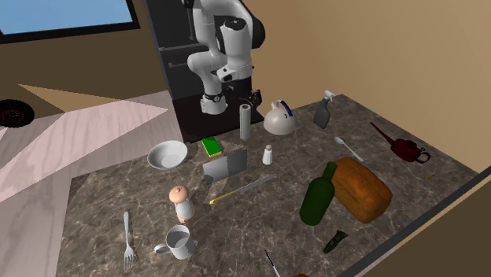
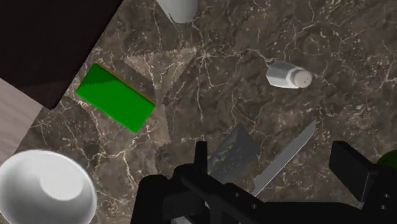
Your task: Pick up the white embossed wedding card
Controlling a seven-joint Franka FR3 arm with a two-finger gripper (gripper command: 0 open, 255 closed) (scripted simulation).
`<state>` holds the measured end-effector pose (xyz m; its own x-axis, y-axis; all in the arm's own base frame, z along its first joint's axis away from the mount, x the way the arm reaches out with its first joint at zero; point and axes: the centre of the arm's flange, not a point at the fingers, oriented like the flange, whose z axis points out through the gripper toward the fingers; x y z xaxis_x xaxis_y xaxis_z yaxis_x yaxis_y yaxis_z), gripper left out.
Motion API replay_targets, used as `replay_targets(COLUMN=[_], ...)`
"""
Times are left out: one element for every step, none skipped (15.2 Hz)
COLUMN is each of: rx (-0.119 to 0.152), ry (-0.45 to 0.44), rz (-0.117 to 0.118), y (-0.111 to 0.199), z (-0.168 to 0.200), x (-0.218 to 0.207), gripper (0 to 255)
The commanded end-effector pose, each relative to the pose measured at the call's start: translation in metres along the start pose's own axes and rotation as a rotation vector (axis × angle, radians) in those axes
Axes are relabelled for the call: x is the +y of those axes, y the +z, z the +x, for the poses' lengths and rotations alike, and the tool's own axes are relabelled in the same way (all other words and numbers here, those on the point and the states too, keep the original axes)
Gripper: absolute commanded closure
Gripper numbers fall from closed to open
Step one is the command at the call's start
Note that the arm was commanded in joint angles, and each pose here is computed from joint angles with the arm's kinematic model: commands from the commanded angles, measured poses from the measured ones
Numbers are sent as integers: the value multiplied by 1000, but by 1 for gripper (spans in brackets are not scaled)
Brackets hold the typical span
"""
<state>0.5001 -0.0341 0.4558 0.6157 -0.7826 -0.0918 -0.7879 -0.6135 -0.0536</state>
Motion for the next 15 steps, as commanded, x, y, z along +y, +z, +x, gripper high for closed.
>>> replay_targets(rx=[-27,-40,-53,-66,-79,-92,-105,-118,-131,-139,-139,-139,-139,-139,-139], ry=[92,135,179,223,266,310,354,397,441,467,467,467,467,467,467], rz=[-1,-1,-1,-1,-1,-1,-1,-1,-1,-1,-1,-1,-1,-1,-1], y=[23,33,43,54,65,76,87,98,109,115,121,126,131,136,142], z=[17,27,36,45,54,63,72,82,91,96,96,97,97,98,98], x=[-11,-14,-18,-21,-23,-26,-28,-29,-30,-30,-30,-30,-29,-29,-29], gripper=[0,0,0,0,0,0,0,0,0,0,0,0,0,0,0])
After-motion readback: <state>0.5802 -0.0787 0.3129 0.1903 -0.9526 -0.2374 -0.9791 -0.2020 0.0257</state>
